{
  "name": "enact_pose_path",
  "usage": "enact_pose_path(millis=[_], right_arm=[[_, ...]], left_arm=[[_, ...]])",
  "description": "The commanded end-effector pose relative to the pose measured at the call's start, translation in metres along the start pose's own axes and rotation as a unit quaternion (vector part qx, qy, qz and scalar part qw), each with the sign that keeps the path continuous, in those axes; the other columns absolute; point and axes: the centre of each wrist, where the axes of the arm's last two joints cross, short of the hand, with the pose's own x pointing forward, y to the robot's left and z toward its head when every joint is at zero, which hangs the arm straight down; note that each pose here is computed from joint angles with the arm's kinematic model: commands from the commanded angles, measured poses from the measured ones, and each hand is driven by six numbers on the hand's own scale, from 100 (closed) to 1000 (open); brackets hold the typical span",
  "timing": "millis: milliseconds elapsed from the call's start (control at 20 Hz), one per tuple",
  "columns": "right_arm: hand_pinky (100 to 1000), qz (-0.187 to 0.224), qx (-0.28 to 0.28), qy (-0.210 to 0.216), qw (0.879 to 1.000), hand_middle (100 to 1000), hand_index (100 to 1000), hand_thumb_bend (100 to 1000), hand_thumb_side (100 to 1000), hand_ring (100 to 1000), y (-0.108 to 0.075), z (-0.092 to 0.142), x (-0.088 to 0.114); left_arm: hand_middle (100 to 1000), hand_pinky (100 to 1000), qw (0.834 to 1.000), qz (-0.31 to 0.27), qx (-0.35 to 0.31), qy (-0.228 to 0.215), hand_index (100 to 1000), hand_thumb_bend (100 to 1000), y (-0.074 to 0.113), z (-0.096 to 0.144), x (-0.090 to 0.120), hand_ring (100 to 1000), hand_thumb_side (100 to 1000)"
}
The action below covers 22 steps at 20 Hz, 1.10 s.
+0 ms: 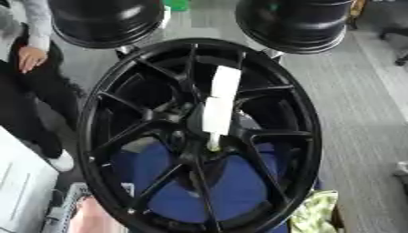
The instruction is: Pull the pin out of the wheel hub.
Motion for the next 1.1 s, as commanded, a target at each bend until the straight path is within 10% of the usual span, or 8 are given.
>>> enact_pose_path(millis=[50,1100], right_arm=[[904,0.010,0.006,0.000,1.000,882,915,100,676,904,-0.007,-0.001,0.002],[906,-0.012,0.096,-0.056,0.994,878,912,100,755,895,0.022,-0.027,0.011]], left_arm=[[734,641,1.000,-0.005,-0.002,-0.024,767,512,0.004,-0.007,0.009,987,729],[736,642,1.000,0.001,-0.011,-0.024,767,511,0.001,-0.006,0.010,988,731]])
